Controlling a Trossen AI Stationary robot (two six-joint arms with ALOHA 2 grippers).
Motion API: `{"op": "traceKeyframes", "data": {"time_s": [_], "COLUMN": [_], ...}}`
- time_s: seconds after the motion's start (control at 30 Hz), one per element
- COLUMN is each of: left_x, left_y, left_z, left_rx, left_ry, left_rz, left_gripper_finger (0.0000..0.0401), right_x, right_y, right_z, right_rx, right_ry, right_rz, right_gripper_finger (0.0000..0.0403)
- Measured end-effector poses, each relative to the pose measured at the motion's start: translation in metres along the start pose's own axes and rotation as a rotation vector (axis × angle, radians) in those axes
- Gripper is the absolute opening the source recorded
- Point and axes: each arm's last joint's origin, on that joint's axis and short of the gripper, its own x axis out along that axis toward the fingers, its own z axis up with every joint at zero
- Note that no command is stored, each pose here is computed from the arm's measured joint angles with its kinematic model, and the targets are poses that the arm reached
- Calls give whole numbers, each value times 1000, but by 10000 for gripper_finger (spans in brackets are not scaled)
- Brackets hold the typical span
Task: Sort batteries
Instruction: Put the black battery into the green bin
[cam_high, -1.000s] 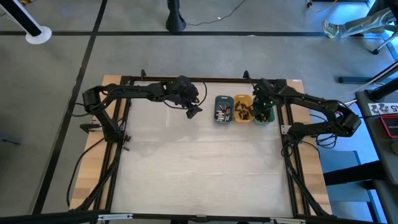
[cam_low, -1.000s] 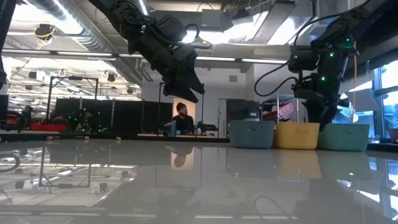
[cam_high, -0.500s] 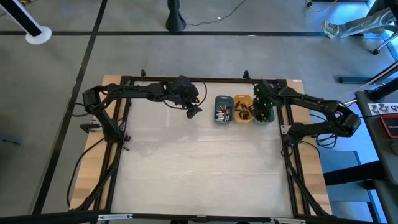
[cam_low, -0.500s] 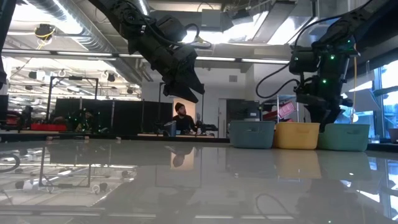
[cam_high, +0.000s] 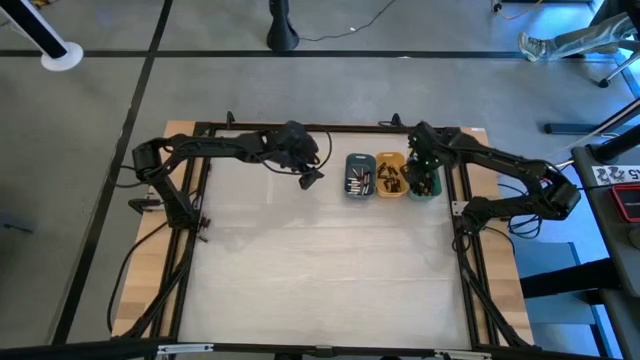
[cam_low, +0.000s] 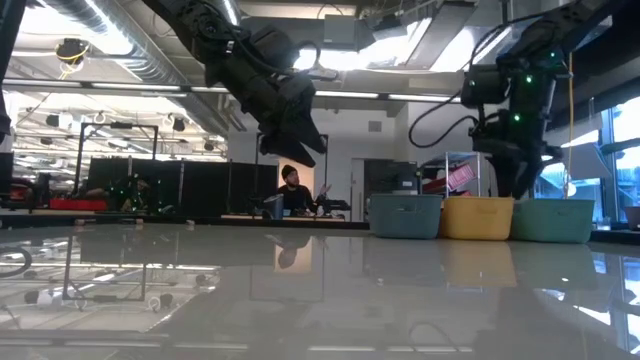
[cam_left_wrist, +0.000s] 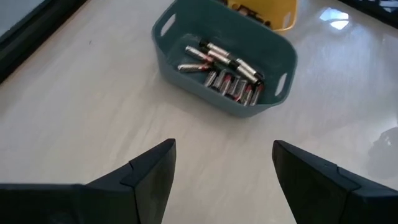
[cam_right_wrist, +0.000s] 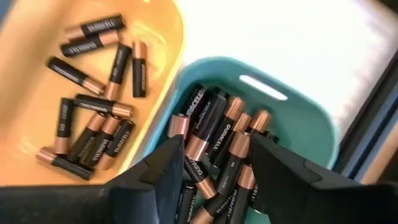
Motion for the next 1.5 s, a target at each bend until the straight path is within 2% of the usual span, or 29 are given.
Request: {"op": "traceKeyframes", "data": {"time_s": [0.13, 0.27, 0.33, 0.43, 0.5, 0.6, 0.77, 0.93, 1.1, 1.27, 1.5], "left_x": [-15, -35, -43, -53, -59, -72, -94, -98, -81, -70, -56], "left_y": [8, 21, 28, 45, 60, 90, 136, 168, 191, 201, 207], "left_z": [3, 6, 6, 3, -1, -6, -15, -31, -50, -60, -80], "left_rx": [-68, -157, -240, -318, -387, -557, -785, -909, -1005, -1053, -1120], "left_ry": [27, 98, 127, 179, 213, 199, 138, 165, 248, 289, 355], "left_rz": [58, 314, 443, 514, 556, 616, 711, 744, 725, 743, 767], "left_gripper_finger": [255, 255, 255, 255, 255, 255, 255, 255, 255, 252, 224], "right_x": [-14, -32, -42, -58, -67, -78, -82, -81, -81, -81, -80], "right_y": [0, 0, -1, -2, -3, -3, -1, -1, -1, 0, -1], "right_z": [8, 14, 15, 17, 17, 17, 15, 14, 14, 12, 11], "right_rx": [-22, -42, -41, -47, -49, -50, -70, -81, -99, -111, -132], "right_ry": [-30, -123, -185, -307, -381, -457, -466, -454, -452, -434, -424], "right_rz": [8, 36, 50, 93, 129, 189, 271, 284, 282, 301, 294], "right_gripper_finger": [183, 183, 183, 183, 183, 183, 183, 183, 183, 183, 183]}}
